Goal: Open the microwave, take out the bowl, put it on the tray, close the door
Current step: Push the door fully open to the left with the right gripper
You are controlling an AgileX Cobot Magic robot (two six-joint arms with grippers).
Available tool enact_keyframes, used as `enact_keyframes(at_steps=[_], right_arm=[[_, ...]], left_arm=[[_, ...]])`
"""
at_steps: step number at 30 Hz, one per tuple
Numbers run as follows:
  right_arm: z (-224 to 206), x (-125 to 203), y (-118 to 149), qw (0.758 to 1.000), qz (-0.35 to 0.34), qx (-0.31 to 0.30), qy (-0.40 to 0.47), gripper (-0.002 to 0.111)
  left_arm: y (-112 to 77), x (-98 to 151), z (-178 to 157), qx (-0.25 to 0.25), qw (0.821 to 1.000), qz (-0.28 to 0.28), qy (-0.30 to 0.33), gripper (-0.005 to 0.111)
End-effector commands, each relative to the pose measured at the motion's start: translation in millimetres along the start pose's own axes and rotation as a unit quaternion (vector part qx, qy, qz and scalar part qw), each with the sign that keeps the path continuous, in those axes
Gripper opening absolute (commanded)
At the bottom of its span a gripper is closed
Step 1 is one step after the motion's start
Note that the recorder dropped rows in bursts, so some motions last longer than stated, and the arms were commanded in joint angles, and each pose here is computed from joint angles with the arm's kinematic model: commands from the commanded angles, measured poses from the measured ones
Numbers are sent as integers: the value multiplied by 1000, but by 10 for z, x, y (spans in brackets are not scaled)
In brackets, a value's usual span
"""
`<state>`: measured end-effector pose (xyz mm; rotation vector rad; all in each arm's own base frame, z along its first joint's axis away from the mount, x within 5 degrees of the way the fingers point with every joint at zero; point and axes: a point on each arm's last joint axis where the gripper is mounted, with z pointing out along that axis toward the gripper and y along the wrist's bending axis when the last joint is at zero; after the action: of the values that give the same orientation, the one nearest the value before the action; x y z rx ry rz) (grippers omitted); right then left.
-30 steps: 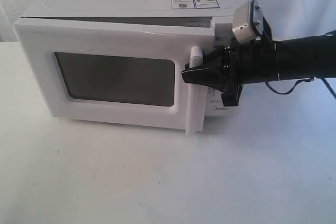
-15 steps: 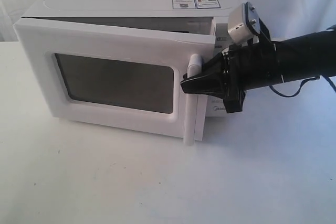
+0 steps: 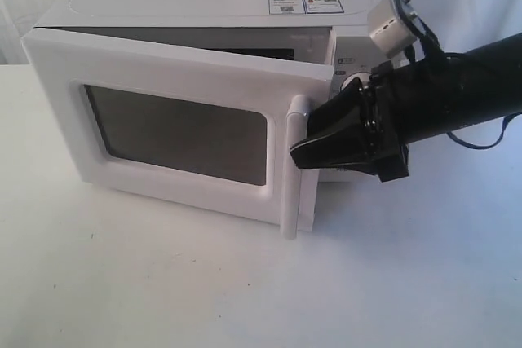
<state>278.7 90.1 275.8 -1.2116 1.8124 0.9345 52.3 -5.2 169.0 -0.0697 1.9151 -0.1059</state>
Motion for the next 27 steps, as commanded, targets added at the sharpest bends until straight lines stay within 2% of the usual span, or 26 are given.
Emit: enact_keyframes(at_steps=[1,9,13,16,20,24,27], right_arm=[[-137,-177,200,999,30,-13,-14,54],[-304,-143,404,994,73,18,81,54],[-379,-196,504,992,87,34,82,54],[-454,-258,601,990,101,50,79,43],[-567,-304,722,990,62,76,99,21],[-642,-378,585,979,43,190,62,1],[-630,-361,434,969,53,239,41,0]], left_arm=[[1,11,2,-1,1000,-3,0,0],[1,11,2,-1,1000,-3,0,0],[1,11,2,-1,1000,-3,0,0],[1,11,2,-1,1000,-3,0,0],[1,11,2,-1,1000,-3,0,0],[1,11,2,-1,1000,-3,0,0],[1,11,2,-1,1000,-3,0,0]])
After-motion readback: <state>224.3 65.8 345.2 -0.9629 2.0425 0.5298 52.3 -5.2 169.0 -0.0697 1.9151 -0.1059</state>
